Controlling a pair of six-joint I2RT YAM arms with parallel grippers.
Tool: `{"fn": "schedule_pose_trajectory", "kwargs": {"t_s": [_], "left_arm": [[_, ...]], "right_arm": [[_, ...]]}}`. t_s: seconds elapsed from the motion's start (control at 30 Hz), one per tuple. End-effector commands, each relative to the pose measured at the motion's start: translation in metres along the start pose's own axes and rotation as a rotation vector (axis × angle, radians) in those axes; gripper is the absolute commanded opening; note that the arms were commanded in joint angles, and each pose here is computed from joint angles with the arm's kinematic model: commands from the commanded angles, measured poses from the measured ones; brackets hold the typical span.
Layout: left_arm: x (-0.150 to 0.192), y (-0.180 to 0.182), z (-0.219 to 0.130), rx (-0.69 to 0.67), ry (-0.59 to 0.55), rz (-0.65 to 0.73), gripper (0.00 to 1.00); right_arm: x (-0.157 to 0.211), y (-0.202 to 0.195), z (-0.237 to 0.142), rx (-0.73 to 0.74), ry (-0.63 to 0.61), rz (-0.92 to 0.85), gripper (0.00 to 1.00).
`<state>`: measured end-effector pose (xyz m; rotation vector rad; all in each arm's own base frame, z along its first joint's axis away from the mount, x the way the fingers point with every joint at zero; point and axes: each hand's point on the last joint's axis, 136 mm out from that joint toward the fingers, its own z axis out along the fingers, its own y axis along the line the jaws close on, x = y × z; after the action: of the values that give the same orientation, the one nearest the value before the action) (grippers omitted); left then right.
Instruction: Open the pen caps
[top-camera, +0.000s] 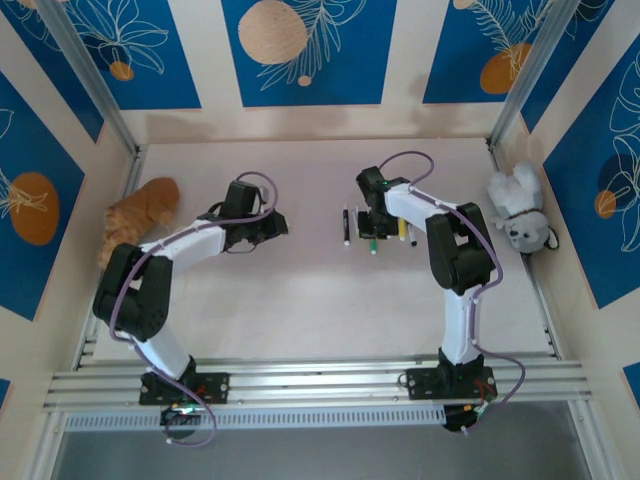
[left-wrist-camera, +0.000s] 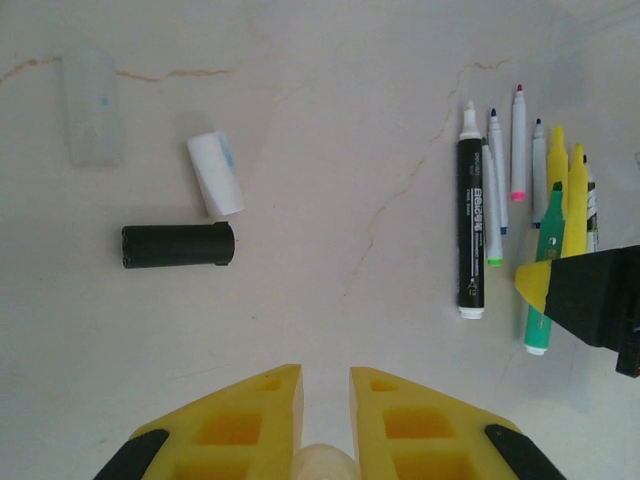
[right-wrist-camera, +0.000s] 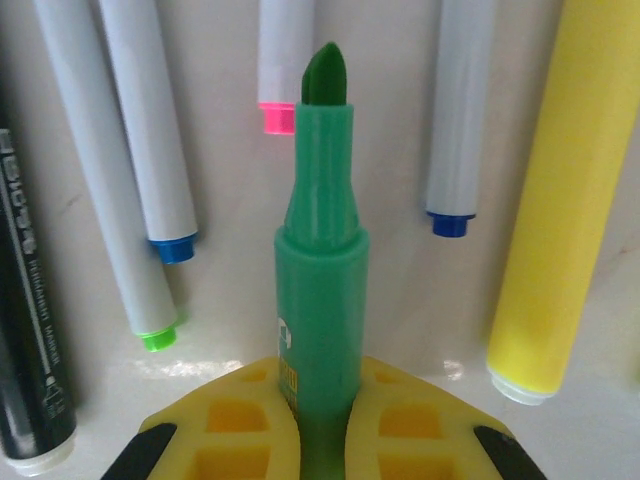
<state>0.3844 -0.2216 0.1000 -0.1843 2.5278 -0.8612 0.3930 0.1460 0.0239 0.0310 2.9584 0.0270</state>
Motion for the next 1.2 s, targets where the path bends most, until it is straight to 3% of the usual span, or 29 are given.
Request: {"fn": "schedule_pose_trajectory", "kwargs": {"t_s": [0.0, 0.23, 0.37, 0.57, 0.83, 1.17], "left_arm": [[0.003, -0.003, 0.005, 0.012, 0.013, 0.033, 0.0], [-0.002, 0.002, 0.008, -0.036, 0.01, 0.055, 0.0], [-0.006, 0.004, 0.011, -0.075, 0.008, 0.078, 0.0], [-0.008, 0.014, 0.014, -0.17, 0.004, 0.126, 0.0], [-0.008, 0.06, 0.005, -0.438, -0.003, 0.213, 0.0], [-0.004, 0.08, 0.025, -0.493, 0.022, 0.187, 0.0]], "right_arm": [[0.001, -0.003, 0.004, 0.009, 0.021, -0.01, 0.01], [0.003, -0.008, -0.001, 0.015, 0.016, 0.0, 0.24], [0.0, -0.007, -0.015, 0.006, -0.018, 0.001, 0.29], [-0.004, -0.009, -0.049, 0.034, -0.086, -0.006, 0.3], [0.008, 0.012, -0.105, -0.044, -0.205, -0.029, 0.3], [0.017, 0.025, -0.118, -0.042, -0.225, -0.065, 0.3]]}}
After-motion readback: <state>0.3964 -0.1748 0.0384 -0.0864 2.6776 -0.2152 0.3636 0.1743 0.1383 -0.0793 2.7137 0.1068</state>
